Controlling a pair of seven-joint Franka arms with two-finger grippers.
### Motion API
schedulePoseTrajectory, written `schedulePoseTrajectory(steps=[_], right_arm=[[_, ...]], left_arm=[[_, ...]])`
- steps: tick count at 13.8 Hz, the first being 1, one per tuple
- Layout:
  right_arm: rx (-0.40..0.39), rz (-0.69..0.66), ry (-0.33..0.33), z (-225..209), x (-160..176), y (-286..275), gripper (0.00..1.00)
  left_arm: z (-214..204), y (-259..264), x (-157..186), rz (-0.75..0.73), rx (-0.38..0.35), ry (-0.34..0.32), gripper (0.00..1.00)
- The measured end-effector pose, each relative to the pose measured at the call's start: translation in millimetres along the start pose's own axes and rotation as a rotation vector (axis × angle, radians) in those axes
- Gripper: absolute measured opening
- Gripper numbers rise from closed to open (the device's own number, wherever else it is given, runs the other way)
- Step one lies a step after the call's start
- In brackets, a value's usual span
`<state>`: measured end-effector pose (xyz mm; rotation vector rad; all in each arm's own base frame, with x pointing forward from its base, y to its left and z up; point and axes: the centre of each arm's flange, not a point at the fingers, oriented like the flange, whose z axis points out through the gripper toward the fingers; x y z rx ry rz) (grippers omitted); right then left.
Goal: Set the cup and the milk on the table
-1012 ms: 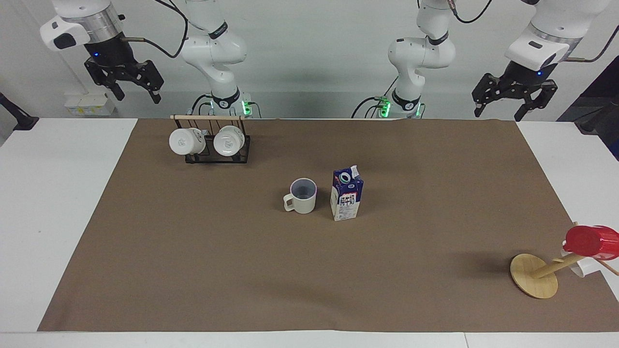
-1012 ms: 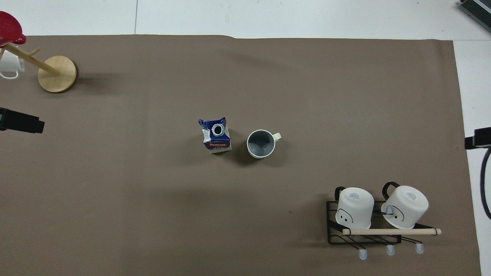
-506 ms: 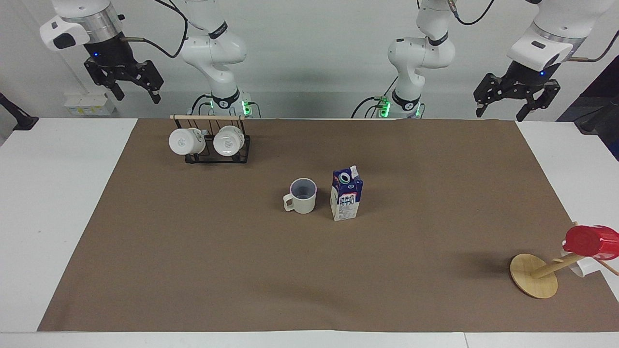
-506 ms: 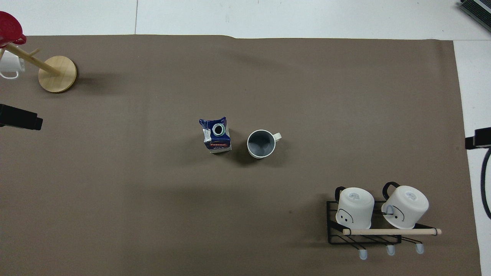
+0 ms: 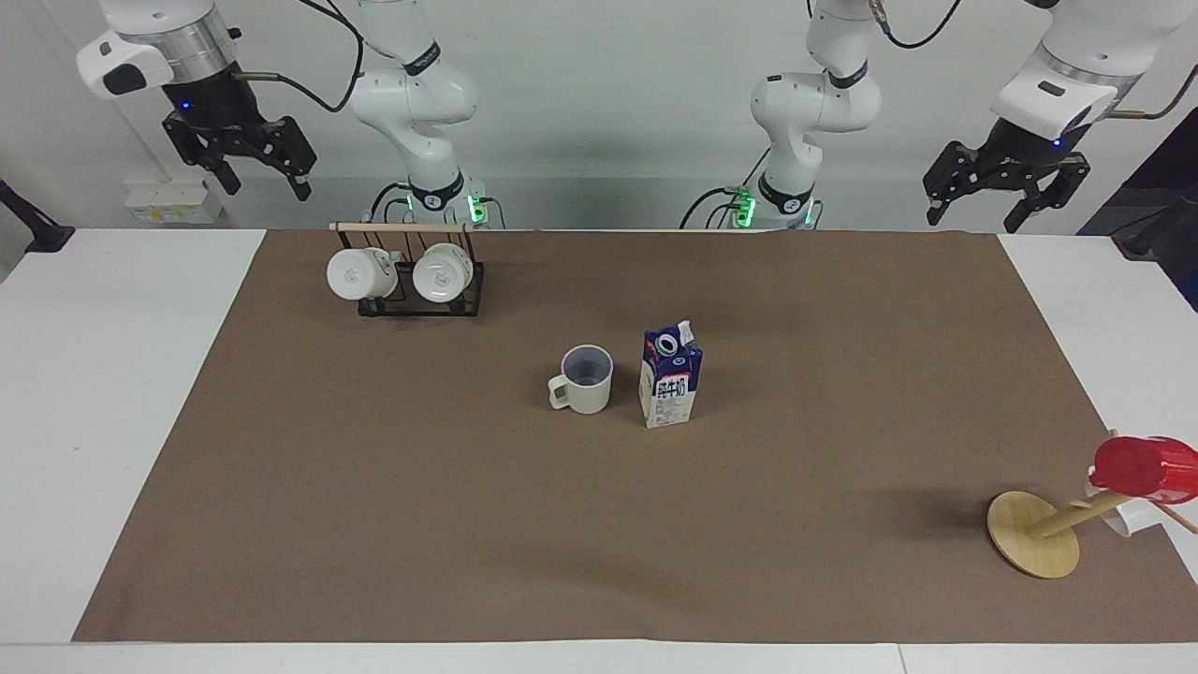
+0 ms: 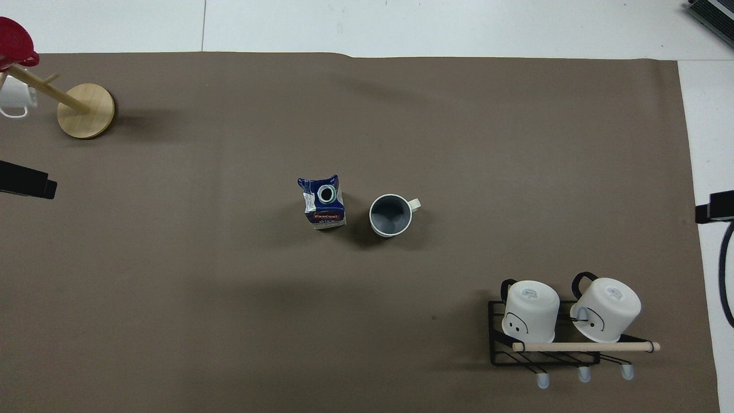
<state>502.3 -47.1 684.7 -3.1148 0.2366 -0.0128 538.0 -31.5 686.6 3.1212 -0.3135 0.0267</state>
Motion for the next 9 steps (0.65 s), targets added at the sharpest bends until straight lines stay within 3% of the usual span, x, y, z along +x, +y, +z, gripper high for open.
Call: schedulePoseTrajectory(steps=[9], right_arm=[[0.000, 0.000, 0.000, 0.0, 0.0, 0.0, 1.00]], left_arm=[[1.3, -9.4, -3.0, -0.047, -0.001, -0.007, 1.00]])
